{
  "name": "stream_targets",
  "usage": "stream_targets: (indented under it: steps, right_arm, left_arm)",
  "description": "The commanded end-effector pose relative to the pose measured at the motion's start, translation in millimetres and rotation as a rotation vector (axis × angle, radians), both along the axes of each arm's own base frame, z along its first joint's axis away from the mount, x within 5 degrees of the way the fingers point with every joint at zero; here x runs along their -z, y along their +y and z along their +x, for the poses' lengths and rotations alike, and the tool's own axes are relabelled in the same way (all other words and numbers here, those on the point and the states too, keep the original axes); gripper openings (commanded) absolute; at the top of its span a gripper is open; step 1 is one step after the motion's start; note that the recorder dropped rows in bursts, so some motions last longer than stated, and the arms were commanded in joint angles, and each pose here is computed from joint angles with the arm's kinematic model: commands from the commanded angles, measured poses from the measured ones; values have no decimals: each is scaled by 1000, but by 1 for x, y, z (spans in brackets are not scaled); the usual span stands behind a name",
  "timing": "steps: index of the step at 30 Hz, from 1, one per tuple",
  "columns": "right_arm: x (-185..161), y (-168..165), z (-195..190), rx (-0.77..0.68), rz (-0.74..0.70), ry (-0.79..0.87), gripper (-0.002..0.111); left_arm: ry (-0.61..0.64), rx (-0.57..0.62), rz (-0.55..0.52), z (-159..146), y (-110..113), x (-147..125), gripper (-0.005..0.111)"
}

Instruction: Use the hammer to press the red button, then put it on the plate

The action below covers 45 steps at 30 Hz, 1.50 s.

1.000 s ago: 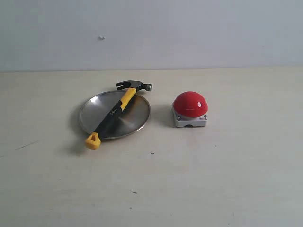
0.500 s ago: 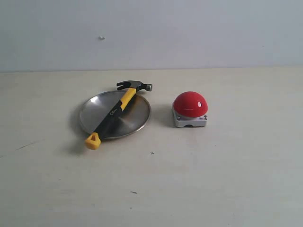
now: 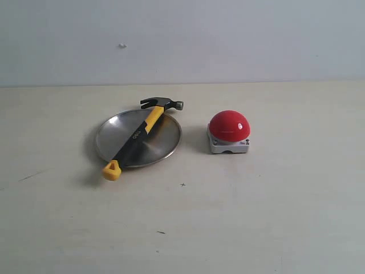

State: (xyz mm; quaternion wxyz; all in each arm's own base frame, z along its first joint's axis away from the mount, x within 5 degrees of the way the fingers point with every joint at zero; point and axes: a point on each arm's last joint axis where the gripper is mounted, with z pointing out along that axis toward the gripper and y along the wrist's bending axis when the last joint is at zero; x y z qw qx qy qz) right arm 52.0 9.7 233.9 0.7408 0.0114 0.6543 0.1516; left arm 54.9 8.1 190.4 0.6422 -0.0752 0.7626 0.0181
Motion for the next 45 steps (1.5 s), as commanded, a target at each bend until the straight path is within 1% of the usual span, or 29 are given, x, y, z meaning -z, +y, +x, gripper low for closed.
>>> stream_targets:
  steps: [1, 16, 18, 19, 20, 21, 23, 27, 28, 30, 31, 45]
  right_arm:
    - [1, 0, 0, 0, -5, -4, 0]
    - [1, 0, 0, 0, -5, -4, 0]
    - [4, 1, 0, 4, -122, 11, 0]
    - [10, 2, 0, -1, -248, 53, 0]
    - [14, 2, 0, -7, -302, 87, 0]
    - [19, 3, 0, -15, -339, 127, 0]
    - [21, 2, 0, -5, -364, 153, 0]
    - [25, -3, 0, 84, -350, 219, 0]
    - [29, -5, 0, 112, -325, 267, 0]
    - [35, -5, -1, 126, -280, 340, 0]
    - [36, -5, -1, 125, -280, 351, 0]
    - [36, -5, -1, 125, -280, 351, 0]
  left_arm:
    - [-4, -2, 8, 0, 0, 1, 0]
    - [-4, -2, 8, 0, 0, 1, 0]
    - [-4, -2, 8, 0, 0, 1, 0]
    - [-4, -2, 8, 0, 0, 1, 0]
    - [-4, -2, 8, 0, 0, 1, 0]
    - [-4, -2, 8, 0, 0, 1, 0]
    - [-4, -2, 8, 0, 0, 1, 0]
    - [-4, -2, 8, 0, 0, 1, 0]
    - [-4, -2, 8, 0, 0, 1, 0]
    - [-4, -2, 8, 0, 0, 1, 0]
    - [-4, -2, 8, 0, 0, 1, 0]
    - [-4, -2, 8, 0, 0, 1, 0]
